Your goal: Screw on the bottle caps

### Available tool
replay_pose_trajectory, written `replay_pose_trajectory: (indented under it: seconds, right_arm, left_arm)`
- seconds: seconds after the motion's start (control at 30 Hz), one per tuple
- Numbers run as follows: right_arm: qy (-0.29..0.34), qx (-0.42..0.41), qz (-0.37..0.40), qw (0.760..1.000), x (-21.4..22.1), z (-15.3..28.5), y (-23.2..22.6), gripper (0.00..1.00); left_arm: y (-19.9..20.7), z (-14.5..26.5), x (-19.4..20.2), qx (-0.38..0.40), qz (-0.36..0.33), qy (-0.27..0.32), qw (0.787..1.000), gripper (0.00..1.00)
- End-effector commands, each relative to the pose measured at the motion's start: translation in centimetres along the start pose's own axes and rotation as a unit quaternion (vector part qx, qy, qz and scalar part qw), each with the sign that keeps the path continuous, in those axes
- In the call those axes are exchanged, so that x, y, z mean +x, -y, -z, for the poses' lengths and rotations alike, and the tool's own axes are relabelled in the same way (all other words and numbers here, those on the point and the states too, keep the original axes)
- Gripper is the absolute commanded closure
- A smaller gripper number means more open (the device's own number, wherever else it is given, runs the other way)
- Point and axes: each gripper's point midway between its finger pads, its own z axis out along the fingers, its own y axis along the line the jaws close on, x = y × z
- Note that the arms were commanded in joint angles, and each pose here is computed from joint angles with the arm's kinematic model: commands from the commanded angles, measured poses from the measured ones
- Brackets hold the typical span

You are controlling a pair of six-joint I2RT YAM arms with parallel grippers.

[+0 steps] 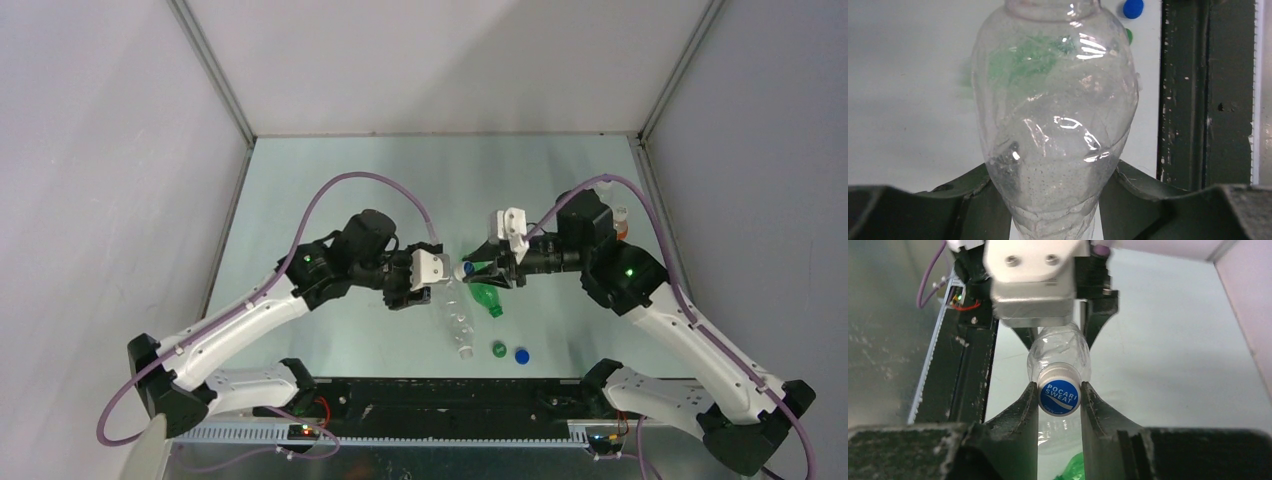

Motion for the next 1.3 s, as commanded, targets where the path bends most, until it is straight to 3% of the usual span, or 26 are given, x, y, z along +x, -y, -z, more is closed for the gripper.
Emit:
replay_pose_trajectory:
  seconds: [0.0, 0.17, 0.33, 0.4, 0.53, 0.57, 0.67, 0.73, 0.9, 1.27]
  right_arm:
    - [0.011, 0.106, -0.112, 0.988, -1.4, -0.3, 3.3, 1.00]
    - [0.009, 0.224, -0.232, 0.947, -1.0, -0.2, 4.9, 1.00]
    - [-0.024, 0.332, -0.353, 0.874, 0.8, 0.9, 6.2, 1.00]
    - [-0.022, 0.356, -0.384, 0.852, 1.1, 1.1, 6.2, 1.00]
    - [-0.012, 0.395, -0.388, 0.832, 1.2, 1.1, 6.8, 1.00]
    - [-0.007, 0.394, -0.380, 0.837, 0.9, 1.0, 6.6, 0.98]
    - [0.048, 0.398, -0.333, 0.854, -1.5, 1.0, 7.2, 0.56]
    - [0.086, 0.396, -0.314, 0.859, -2.7, 1.3, 7.6, 0.42]
    - [0.137, 0.387, -0.288, 0.865, -4.1, 1.2, 7.8, 0.38]
    - [0.168, 0.348, -0.301, 0.872, -3.8, -1.2, 7.3, 0.41]
  left_arm:
    - [-2.9, 0.6, -2.7, -0.078, 0.005, 0.050, 0.996, 0.71]
    - [-5.8, 1.5, -3.8, -0.200, 0.039, 0.109, 0.973, 0.73]
    - [-7.5, 2.0, -2.5, -0.298, 0.054, 0.098, 0.948, 0.73]
    - [-7.5, 1.8, -2.4, -0.318, 0.048, 0.096, 0.942, 0.72]
    - [-7.6, 1.6, -2.3, -0.344, 0.048, 0.109, 0.931, 0.73]
    - [-7.8, 1.8, -2.8, -0.349, 0.050, 0.124, 0.927, 0.73]
    - [-7.4, 1.1, -2.4, -0.339, 0.063, 0.128, 0.930, 0.73]
    - [-7.2, 0.6, -2.3, -0.330, 0.074, 0.132, 0.932, 0.73]
    - [-6.3, -0.2, -2.8, -0.302, 0.093, 0.153, 0.936, 0.73]
    - [-5.6, -0.8, -3.7, -0.274, 0.098, 0.173, 0.941, 0.71]
